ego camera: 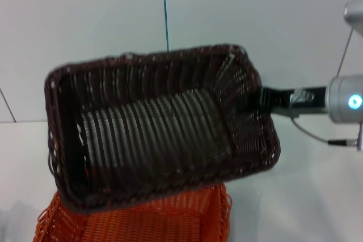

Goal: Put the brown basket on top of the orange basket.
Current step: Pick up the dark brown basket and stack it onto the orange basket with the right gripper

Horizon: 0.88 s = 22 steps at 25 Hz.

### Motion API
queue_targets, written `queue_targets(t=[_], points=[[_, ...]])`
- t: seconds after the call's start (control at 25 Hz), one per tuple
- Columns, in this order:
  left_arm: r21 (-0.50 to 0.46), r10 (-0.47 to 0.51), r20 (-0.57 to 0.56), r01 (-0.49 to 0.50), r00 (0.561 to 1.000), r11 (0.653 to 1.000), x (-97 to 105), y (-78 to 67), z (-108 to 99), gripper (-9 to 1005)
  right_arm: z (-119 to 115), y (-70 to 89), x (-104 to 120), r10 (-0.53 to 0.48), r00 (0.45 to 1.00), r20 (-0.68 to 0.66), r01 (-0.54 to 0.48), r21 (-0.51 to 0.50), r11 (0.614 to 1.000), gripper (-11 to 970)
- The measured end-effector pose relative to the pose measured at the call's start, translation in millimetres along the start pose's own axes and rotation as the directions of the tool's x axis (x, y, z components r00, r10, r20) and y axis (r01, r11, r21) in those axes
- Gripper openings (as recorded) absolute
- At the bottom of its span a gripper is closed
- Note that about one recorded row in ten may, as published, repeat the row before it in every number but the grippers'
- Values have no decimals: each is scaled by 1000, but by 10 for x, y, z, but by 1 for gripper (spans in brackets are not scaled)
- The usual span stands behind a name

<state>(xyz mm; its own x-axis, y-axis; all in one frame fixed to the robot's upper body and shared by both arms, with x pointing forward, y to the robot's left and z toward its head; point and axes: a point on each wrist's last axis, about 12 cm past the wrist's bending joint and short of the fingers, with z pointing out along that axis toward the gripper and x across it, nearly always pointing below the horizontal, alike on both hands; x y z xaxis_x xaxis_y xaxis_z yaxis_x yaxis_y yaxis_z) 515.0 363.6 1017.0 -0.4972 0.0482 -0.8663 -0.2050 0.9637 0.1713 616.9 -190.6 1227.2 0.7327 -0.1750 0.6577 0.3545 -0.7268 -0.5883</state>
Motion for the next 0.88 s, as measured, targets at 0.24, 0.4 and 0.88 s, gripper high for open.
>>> queue_targets(t=[0.24, 0.4, 0.88], points=[[-1, 6, -3, -6, 1000, 1000, 12, 5, -4, 674, 293, -78, -304, 15, 1000, 7, -16, 40, 999, 132], [-4, 7, -8, -7, 1000, 1000, 32, 17, -11, 674, 433, -152, -490, 18, 1000, -5, -17, 64, 998, 132], [-8, 32, -14, -32, 999, 999, 55, 40, -17, 673, 637, -93, -887, 21, 998, 61, -23, 32, 999, 131]])
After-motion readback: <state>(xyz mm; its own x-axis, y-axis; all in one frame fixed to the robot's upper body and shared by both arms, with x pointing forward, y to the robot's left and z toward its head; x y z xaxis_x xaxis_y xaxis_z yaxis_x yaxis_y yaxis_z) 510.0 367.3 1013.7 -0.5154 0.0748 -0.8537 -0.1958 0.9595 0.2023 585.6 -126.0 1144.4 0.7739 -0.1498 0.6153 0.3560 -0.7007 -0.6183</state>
